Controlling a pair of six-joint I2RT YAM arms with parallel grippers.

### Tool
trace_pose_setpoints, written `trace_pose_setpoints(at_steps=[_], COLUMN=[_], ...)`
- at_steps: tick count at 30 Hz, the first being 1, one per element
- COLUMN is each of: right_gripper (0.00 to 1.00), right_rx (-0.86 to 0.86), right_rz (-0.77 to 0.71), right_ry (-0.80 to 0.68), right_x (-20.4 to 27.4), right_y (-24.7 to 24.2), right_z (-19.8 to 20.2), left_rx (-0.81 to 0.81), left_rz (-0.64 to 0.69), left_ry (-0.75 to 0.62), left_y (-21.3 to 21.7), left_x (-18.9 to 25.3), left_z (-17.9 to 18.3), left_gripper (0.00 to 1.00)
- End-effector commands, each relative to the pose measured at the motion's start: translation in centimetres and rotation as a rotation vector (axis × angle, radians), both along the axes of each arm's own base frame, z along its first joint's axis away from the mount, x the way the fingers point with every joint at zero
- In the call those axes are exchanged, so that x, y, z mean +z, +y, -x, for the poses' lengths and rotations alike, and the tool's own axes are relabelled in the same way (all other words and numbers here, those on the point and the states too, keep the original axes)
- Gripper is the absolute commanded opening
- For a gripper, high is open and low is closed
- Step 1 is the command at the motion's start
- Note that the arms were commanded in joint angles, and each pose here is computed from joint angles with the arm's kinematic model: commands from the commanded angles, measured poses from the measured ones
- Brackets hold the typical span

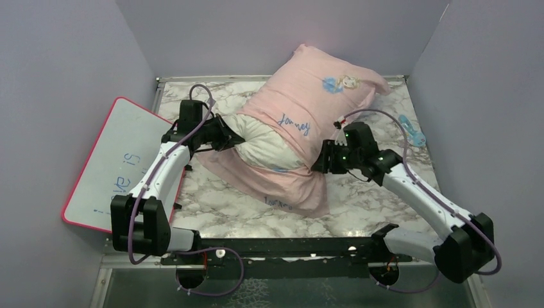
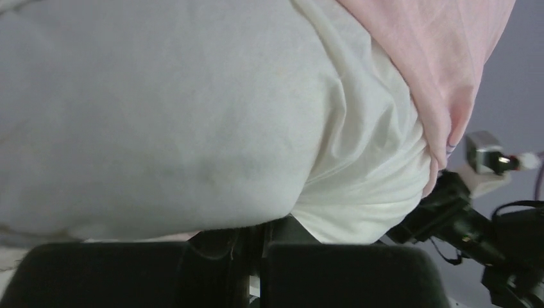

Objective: Remove the pillowcase from the pillow
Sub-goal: Remove the pillow from the pillowcase.

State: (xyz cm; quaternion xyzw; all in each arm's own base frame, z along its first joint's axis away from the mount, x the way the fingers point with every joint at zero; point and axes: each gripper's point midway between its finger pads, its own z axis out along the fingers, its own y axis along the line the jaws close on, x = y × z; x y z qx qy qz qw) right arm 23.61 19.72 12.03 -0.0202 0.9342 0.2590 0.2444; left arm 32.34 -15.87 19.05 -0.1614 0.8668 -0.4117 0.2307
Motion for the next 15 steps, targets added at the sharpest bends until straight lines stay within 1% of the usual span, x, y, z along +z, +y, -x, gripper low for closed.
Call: trace_pose_setpoints(at_steps=[1, 3, 5, 7, 8, 11, 15], right_gripper=[0.55, 0.60, 0.62, 0.62, 0.63, 0.66, 0.67], right_rx=[0.213, 0.316, 0.432, 0.516, 0.565, 0.622, 0.658], right_rz=[-0.137, -0.218, -0.291, -0.290, -0.258, -0.121, 0.031], right_ry=[-0.307, -0.342, -0.335, -0.319, -0.315, -0.327, -0.334], right_x=[10.6, 13.5, 15.1, 15.0, 14.3, 11.9, 9.2], right_y=[1.6, 3.1, 5.0, 7.0, 8.5, 11.4, 13.2], right_z=[0.2, 1.1, 2.0, 2.7, 3.4, 3.6, 2.9], left_rx=[-0.026, -0.020, -0.016, -0.017, -0.017, -0.023, -0.038], left_rz=[-0.014, -0.005, 0.002, 0.006, 0.010, 0.018, 0.031], left_ry=[-0.111, -0.106, -0.120, -0.126, -0.132, -0.149, -0.167], left_y=[-2.3, -2.7, -3.0, -3.2, -3.3, -3.5, -3.6], left_x=[1.6, 1.7, 2.2, 2.6, 2.8, 3.6, 4.4], left_z=[-0.3, -0.4, -0.6, -0.6, -0.7, -0.5, 0.0], left_gripper=[0.00, 0.00, 0.00, 0.00, 0.00, 0.00, 0.00])
